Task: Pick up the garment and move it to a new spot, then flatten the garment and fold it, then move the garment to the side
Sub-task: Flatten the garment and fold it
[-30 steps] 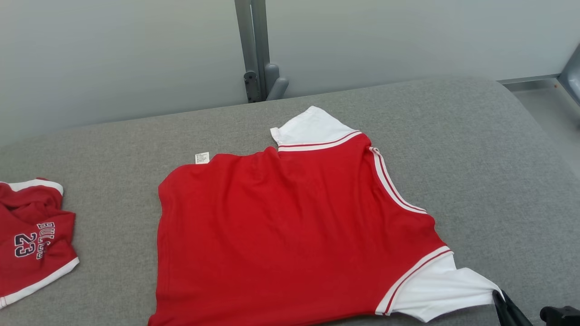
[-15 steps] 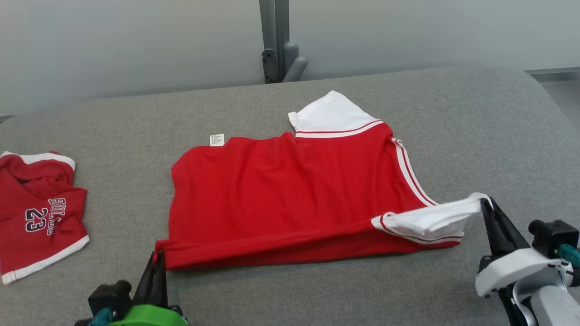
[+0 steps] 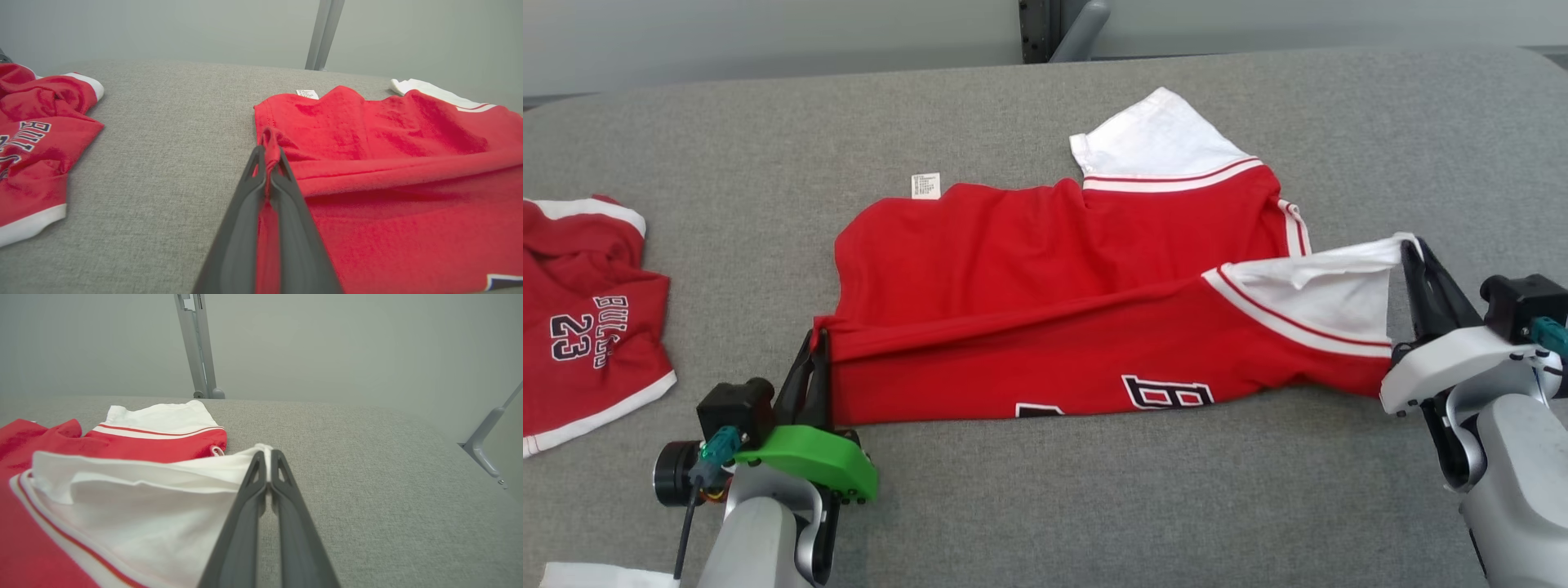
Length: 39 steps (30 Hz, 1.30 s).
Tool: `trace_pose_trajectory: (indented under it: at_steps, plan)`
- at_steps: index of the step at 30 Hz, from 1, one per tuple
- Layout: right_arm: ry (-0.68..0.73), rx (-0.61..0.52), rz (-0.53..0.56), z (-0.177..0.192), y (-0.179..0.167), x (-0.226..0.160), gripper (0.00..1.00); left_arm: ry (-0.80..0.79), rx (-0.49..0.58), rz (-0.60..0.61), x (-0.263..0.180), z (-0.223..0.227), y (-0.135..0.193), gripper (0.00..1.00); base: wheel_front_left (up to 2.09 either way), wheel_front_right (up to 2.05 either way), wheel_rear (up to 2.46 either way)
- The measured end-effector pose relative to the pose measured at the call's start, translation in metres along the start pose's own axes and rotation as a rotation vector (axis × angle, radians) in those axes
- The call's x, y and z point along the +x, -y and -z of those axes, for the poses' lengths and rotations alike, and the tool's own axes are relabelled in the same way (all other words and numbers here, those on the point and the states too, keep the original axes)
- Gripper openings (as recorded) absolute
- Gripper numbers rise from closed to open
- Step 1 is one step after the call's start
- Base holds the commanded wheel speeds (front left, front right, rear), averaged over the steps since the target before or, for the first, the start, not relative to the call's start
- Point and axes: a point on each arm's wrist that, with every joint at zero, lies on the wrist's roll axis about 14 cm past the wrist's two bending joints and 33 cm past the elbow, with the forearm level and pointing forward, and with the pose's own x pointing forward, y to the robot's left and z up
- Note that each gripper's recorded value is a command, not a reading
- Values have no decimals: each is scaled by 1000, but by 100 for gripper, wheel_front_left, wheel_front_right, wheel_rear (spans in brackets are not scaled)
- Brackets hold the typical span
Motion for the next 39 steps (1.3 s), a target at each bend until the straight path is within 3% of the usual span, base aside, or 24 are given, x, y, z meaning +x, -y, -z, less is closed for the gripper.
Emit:
trace_pose_trajectory:
  at_steps: [5,6,7,13,24,33,34,35,36,37,39]
  plan:
    - [-32,-6,-13,12,-5,22,0,-33,13,-8,16,9,-4,0,0,0,0]
    - [-48,-1,-10,18,-6,24,30,-43,7,-11,18,12,-5,29,0,0,0]
    - [-59,4,-10,23,-7,27,100,-47,4,-15,20,14,-6,100,0,0,0]
    - [-24,38,-11,18,-13,37,100,21,-22,-53,27,-5,-15,100,0,0,0]
    - [-176,124,32,74,-13,-37,100,-47,-49,-92,-23,25,-18,100,0,0,0]
    - [-229,173,58,91,-15,-47,100,-60,-40,-89,-27,29,-17,100,0,0,0]
    - [-236,180,57,93,-17,-47,93,-60,-37,-90,-27,29,-17,100,0,0,0]
    - [-239,189,54,94,-20,-45,39,-60,-36,-90,-28,29,-17,100,0,0,0]
    - [-240,191,47,94,-22,-43,15,-58,-35,-92,-28,28,-18,100,0,0,0]
    - [-240,192,40,94,-24,-42,0,-56,-35,-93,-28,28,-19,100,0,0,0]
    - [-241,202,36,94,-27,-41,0,-53,-33,-96,-28,27,-20,100,0,0,0]
